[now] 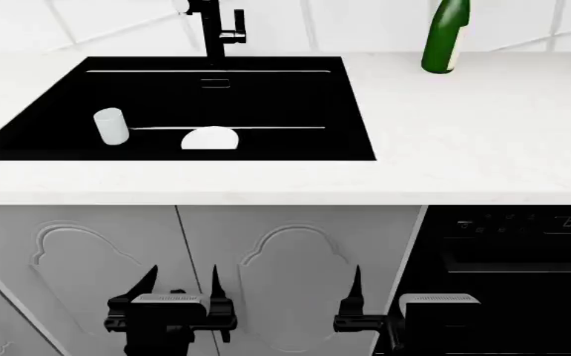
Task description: Pick the cup and bowl from the sink and place them on the counter for drying.
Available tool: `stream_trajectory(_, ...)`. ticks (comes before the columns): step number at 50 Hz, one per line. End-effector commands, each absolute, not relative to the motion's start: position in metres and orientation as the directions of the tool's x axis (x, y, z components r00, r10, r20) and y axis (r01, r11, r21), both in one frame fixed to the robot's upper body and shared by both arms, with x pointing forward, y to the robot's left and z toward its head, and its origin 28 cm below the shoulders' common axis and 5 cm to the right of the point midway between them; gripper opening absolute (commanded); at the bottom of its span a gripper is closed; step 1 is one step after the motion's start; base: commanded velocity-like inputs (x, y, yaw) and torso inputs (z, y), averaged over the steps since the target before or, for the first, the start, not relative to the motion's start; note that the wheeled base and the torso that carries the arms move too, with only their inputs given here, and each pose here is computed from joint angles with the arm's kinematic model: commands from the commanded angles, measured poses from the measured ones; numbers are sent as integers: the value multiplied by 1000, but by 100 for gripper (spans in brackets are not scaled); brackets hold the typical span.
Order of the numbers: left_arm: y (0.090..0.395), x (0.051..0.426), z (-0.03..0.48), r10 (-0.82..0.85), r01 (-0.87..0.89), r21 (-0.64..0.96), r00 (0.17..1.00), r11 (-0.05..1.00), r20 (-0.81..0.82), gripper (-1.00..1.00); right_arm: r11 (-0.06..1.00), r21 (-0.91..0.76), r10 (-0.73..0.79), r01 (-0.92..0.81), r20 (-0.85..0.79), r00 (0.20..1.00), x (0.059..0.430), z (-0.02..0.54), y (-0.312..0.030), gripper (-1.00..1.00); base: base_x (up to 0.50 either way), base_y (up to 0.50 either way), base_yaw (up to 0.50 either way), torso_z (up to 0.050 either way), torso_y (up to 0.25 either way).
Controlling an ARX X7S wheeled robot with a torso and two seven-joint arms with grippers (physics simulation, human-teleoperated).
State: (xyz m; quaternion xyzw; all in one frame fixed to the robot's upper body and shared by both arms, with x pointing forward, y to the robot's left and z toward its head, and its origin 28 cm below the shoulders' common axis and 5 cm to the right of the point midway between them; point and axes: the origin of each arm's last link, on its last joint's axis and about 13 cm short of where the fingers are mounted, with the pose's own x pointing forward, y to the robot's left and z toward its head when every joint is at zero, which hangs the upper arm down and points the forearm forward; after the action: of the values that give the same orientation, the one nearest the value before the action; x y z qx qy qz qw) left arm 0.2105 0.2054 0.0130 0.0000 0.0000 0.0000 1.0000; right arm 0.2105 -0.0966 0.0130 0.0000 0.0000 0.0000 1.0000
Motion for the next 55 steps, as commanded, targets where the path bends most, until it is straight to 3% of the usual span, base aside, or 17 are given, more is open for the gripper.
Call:
stream_trajectory(1,204,211,13,0,0,1,1000,1000,1,100,1000,-28,-1,0,-9,1000,212,12,-95,100,0,0,0,0,0)
stream_trajectory(23,201,212,14,0,0,4,1000,1000,2,100,1000,-20,-14,13,-20,1000,210,12,-96,100,0,12,0,0,0)
stream_trajectory(50,204,211,14,9,-9,-4,1000,1000,-3,100,1000,-24,-17,17,-19,1000,211,13,-96,100,0,500,0,0,0)
stream_trajectory(55,204,212,13,14,-14,3,1000,1000,-18,100,999,-26,-26,26,-25,999,211,12,-97,100,0,103,0,0,0)
